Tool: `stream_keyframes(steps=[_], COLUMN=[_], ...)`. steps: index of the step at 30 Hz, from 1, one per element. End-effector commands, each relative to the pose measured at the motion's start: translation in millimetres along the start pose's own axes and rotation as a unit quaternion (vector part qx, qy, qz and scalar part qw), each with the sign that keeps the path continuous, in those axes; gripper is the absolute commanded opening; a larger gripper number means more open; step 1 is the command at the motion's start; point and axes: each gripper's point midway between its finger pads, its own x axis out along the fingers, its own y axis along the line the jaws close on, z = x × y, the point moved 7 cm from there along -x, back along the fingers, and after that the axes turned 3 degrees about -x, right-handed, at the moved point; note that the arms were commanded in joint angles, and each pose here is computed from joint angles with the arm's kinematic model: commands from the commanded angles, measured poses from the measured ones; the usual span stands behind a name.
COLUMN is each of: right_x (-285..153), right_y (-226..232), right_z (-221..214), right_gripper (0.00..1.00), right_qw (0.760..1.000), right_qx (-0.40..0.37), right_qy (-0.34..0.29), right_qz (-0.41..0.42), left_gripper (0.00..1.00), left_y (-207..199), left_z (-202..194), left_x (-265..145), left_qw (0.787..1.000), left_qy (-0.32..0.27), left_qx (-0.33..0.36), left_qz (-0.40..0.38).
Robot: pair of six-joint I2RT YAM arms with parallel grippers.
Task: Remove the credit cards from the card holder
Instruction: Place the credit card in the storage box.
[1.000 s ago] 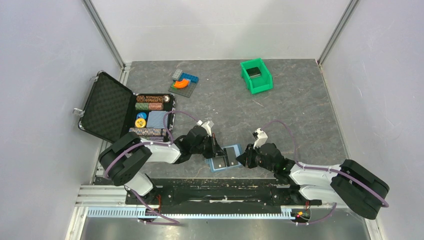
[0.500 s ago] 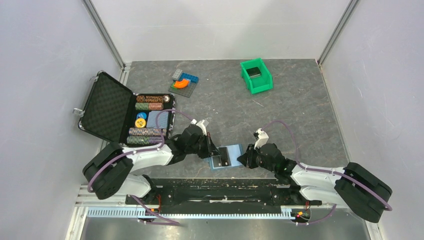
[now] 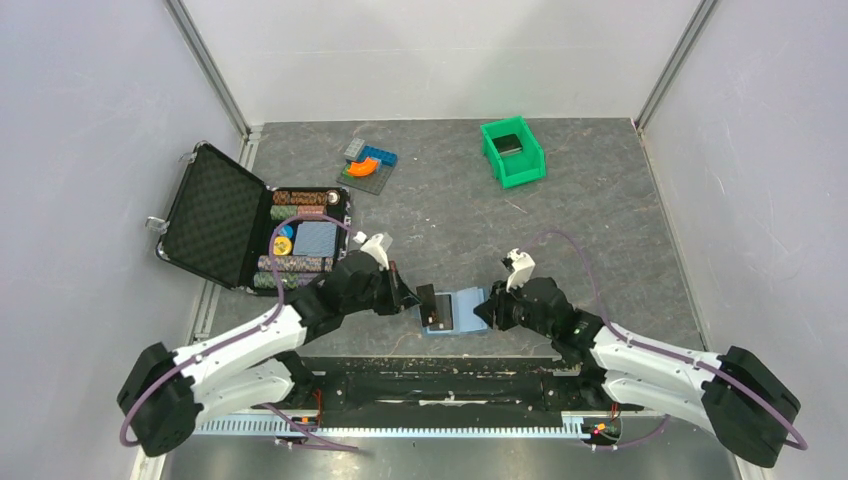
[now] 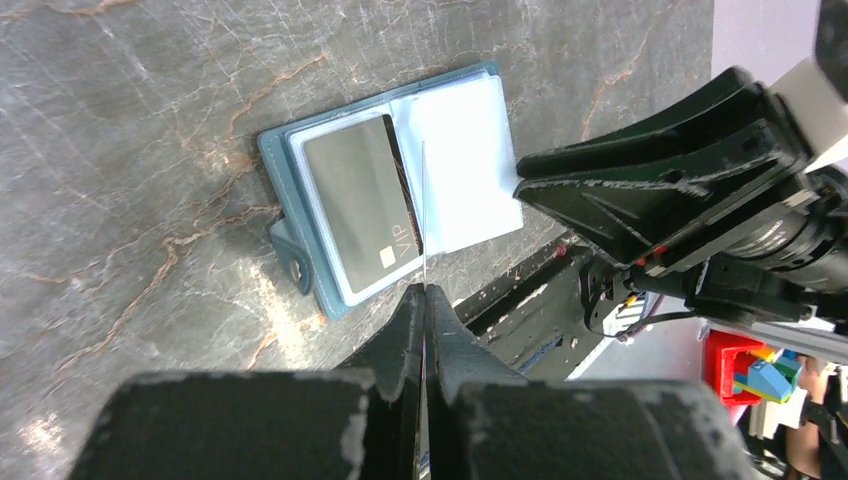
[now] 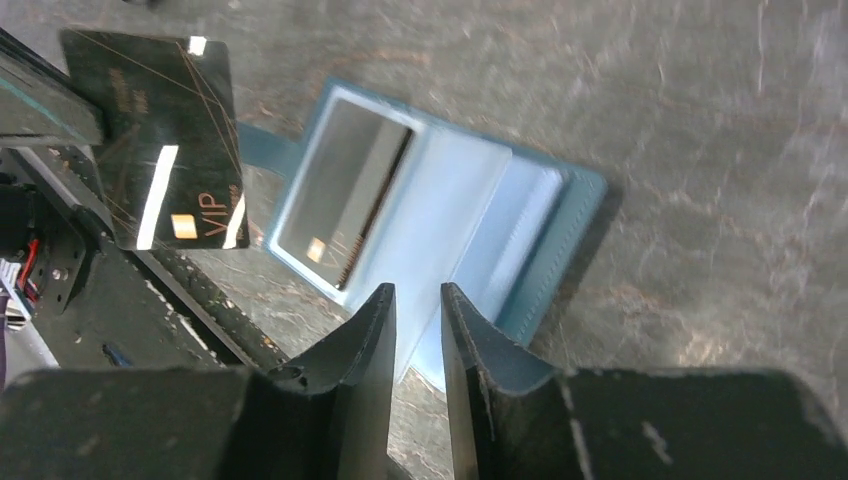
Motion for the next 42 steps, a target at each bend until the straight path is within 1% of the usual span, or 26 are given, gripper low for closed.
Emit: stream_keyframes(steps=[1, 4, 9, 13, 15, 17, 21, 23, 24, 26, 28, 32, 35, 38, 42], right_x=[-3.5, -9.1, -22.9, -33.7, -37.2, -40.5, -50.1, -52.5, -53.1, -51.9, -52.1, -53.9, -51.6, -49.3, -47.1], right_y=[22.7, 33.6, 49.5, 63.7, 72.3, 79.2, 90.5, 93.3, 94.6, 97.0, 101.1, 106.6, 106.4, 108.4, 111.6], right_z=[37.9, 52.3, 72.6, 82.2, 83.2, 83.7, 87.3, 89.0, 90.3, 90.2, 90.7, 93.3, 90.6, 85.6, 80.0], right_gripper=[0.26, 0.27, 0.27, 0.31, 0.33, 0.35, 0.41, 0.45, 0.48, 0.58, 0.60, 0.58, 0.54, 0.53, 0.43], right_qw=[0.997, 0.993, 0.983, 0.973, 0.965, 0.956, 0.940, 0.937, 0.936, 0.936, 0.932, 0.929, 0.929, 0.922, 0.913], right_qx=[-0.059, -0.072, -0.108, -0.134, -0.149, -0.159, -0.176, -0.178, -0.179, -0.176, -0.172, -0.160, -0.160, -0.157, -0.144], right_qy=[-0.023, -0.054, -0.090, -0.092, -0.083, -0.076, -0.082, -0.082, -0.081, -0.063, -0.050, -0.046, -0.034, -0.017, -0.005], right_qz=[0.042, 0.074, 0.119, 0.166, 0.201, 0.232, 0.281, 0.290, 0.293, 0.300, 0.314, 0.330, 0.333, 0.354, 0.382], left_gripper=[0.02, 0.02, 0.02, 0.02, 0.02, 0.02, 0.02, 0.02, 0.02, 0.02, 0.02, 0.02, 0.02, 0.02, 0.02], left_y=[1.9, -4.4, -18.3, -30.7, -38.5, -41.6, -41.8, -40.7, -41.0, -43.1, -45.4, -50.6, -52.5, -53.4, -53.8], left_z=[4.4, 3.6, -3.2, -8.7, -11.5, -15.0, -19.3, -20.9, -21.3, -22.3, -23.6, -24.1, -23.5, -23.6, -23.8], left_x=[-19.5, -32.1, -47.6, -59.7, -64.4, -66.4, -66.0, -64.9, -64.6, -64.6, -65.3, -68.2, -69.1, -69.8, -69.9], left_qw=[0.999, 0.997, 0.988, 0.971, 0.960, 0.953, 0.949, 0.950, 0.950, 0.947, 0.943, 0.935, 0.932, 0.930, 0.929], left_qy=[-0.018, -0.015, 0.003, 0.013, 0.013, 0.021, 0.049, 0.064, 0.070, 0.080, 0.091, 0.108, 0.108, 0.109, 0.112], left_qx=[0.051, 0.077, 0.115, 0.158, 0.165, 0.169, 0.172, 0.172, 0.173, 0.172, 0.172, 0.180, 0.185, 0.187, 0.187], left_qz=[0.007, -0.020, -0.099, -0.178, -0.226, -0.252, -0.258, -0.252, -0.252, -0.260, -0.270, -0.287, -0.292, -0.297, -0.299])
